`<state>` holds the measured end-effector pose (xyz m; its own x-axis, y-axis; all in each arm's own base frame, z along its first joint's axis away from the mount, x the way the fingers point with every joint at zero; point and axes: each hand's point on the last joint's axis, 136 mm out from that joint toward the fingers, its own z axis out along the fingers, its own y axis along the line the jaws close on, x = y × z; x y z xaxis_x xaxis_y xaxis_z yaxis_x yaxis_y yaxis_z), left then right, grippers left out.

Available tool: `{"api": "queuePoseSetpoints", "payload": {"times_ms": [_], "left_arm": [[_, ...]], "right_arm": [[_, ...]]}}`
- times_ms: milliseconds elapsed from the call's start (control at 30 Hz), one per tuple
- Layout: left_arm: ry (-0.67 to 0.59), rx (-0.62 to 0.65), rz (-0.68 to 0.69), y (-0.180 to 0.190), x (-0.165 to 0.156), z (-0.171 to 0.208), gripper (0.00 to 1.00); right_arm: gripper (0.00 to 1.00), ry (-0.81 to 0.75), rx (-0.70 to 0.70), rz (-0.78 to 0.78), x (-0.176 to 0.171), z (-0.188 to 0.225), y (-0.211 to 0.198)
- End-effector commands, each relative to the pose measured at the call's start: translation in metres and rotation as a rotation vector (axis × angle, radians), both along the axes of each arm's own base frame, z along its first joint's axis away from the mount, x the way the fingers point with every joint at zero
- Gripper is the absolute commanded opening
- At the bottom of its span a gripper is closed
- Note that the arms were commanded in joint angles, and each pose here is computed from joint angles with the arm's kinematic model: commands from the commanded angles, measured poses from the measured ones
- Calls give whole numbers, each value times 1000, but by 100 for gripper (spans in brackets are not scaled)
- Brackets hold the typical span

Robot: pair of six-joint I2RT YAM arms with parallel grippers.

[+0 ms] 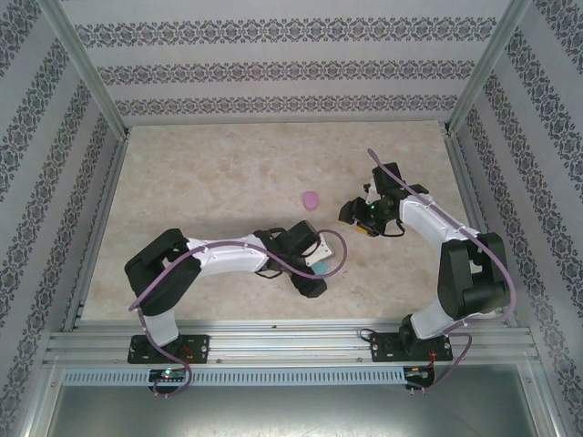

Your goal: Insert the wireless bluetooth earbuds into the charging case

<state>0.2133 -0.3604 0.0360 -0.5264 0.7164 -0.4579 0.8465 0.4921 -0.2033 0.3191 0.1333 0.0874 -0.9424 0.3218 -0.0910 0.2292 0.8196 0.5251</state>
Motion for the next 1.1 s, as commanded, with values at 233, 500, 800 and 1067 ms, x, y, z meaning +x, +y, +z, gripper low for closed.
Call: {"api": "queuePoseSetpoints", "payload": {"times_ms": [233, 500, 800, 1067], "left_arm": [[-47, 13, -50, -17, 15, -13, 81], [-70, 16, -72, -11, 19, -13, 52], [-108, -85, -71, 3, 24, 14, 32], [-88, -268, -18, 20, 47, 68, 31]], "right_arm": [[57, -29, 21, -31, 0, 15, -7], [57, -38, 83, -44, 1, 24, -4], [55, -49, 173, -39, -7, 39, 3], [55, -51, 334, 37, -27, 60, 32]]}}
